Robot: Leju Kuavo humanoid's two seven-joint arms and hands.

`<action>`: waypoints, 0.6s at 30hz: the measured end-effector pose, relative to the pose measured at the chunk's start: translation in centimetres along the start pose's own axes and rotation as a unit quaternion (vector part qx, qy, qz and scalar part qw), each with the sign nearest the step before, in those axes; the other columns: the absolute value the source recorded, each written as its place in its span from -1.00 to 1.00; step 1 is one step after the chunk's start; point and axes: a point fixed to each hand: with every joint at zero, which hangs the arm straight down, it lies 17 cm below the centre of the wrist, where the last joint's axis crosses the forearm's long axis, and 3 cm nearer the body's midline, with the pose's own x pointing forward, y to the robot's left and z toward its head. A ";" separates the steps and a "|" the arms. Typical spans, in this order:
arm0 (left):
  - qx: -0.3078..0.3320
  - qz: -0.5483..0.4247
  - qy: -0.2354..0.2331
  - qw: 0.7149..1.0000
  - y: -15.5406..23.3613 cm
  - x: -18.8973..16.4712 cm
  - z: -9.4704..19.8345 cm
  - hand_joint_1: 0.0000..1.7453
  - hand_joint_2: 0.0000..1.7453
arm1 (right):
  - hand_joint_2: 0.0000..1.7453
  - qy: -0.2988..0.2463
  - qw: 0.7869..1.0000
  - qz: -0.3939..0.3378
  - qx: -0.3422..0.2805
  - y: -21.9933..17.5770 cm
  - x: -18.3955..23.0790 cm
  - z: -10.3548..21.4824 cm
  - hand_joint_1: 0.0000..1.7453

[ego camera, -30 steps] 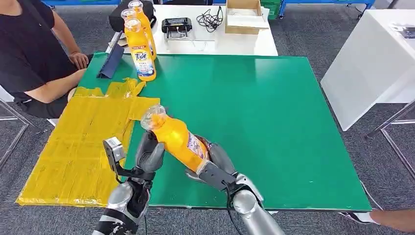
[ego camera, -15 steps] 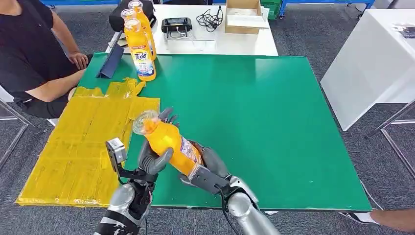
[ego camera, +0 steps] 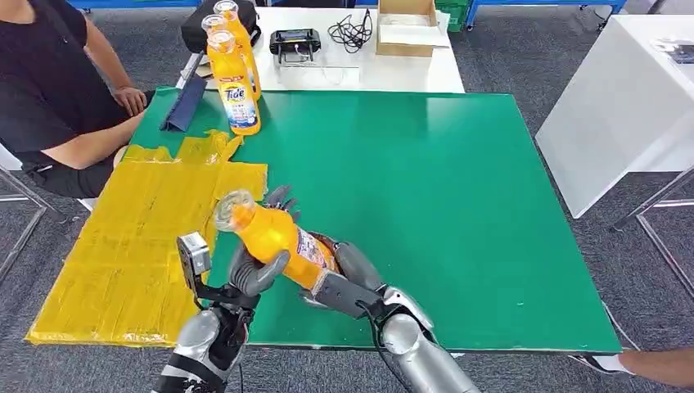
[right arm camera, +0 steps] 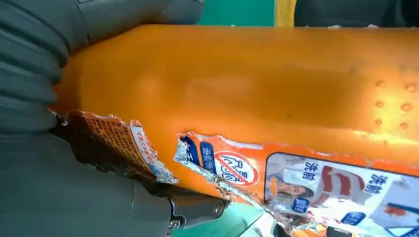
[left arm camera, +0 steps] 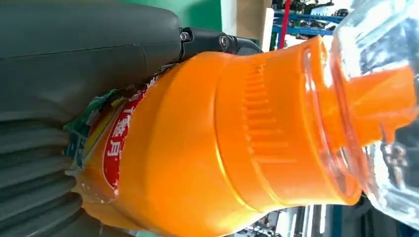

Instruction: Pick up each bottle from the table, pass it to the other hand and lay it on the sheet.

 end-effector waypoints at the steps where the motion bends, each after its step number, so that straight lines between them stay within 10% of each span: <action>1: 0.000 0.000 0.001 1.000 0.0 0.0 0.0 -1.00 1.00 | 1.00 0.000 1.000 0.001 0.000 0.0 -0.1 0.0 1.00; 8: -0.006 -0.010 0.005 1.000 -0.7 -0.4 -0.1 -1.00 1.00 | 1.00 0.002 1.000 0.007 0.001 -0.5 -0.4 0.2 1.00; 9: -0.007 -0.010 0.005 1.000 -0.7 -0.4 -0.1 1.00 1.00 | 1.00 0.003 1.000 0.008 0.001 -0.5 -0.5 0.2 1.00; 18: -0.018 -0.012 -0.005 1.000 -1.6 0.0 -0.2 1.00 1.00 | 1.00 0.002 1.000 0.008 0.002 -0.5 -0.4 0.1 1.00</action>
